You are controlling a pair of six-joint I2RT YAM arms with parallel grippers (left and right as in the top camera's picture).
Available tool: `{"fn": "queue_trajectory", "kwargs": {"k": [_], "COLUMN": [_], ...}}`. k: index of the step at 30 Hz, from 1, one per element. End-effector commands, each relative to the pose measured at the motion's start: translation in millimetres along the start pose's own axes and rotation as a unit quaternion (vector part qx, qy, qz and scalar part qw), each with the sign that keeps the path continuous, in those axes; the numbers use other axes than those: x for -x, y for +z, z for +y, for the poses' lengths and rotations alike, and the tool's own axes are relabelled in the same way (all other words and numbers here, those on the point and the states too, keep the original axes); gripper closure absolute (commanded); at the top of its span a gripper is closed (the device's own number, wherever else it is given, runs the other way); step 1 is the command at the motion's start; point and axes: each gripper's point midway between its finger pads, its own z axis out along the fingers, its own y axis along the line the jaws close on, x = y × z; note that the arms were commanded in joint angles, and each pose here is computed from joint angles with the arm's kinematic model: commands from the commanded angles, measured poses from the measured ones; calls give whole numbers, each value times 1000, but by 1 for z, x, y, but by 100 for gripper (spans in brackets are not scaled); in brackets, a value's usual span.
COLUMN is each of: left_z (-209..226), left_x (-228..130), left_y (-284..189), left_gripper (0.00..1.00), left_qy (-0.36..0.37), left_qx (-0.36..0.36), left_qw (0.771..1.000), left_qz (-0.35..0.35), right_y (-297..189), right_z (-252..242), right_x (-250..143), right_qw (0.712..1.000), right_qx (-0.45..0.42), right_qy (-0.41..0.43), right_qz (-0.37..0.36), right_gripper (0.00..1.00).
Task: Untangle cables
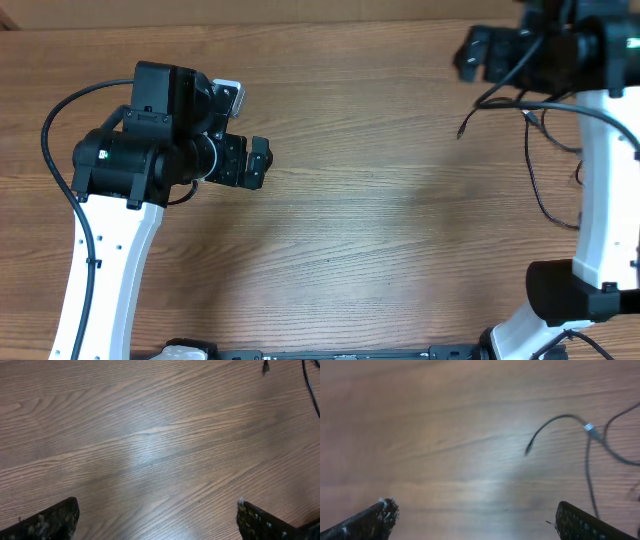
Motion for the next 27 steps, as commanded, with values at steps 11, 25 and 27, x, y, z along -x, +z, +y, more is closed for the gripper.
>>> {"fn": "queue_trajectory", "kwargs": {"k": [11,25,27], "left_z": [1,1,1], "left_x": [1,1,1], "left_y": [1,1,1], "left_gripper": [0,0,0], "left_qy": [-4,-4,-4], "left_qx": [4,4,4], "left_qw": [1000,1000,1000], "left_qz": [0,0,0], "right_y": [-4,-4,-4], "right_z": [35,35,35], "right_x": [-17,-17,-17], "right_qw": [998,998,998], "right_qx": [49,49,49], "right_qy": [-27,-27,-27], "right_qz": [26,26,26], "right_gripper": [0,0,0]}}
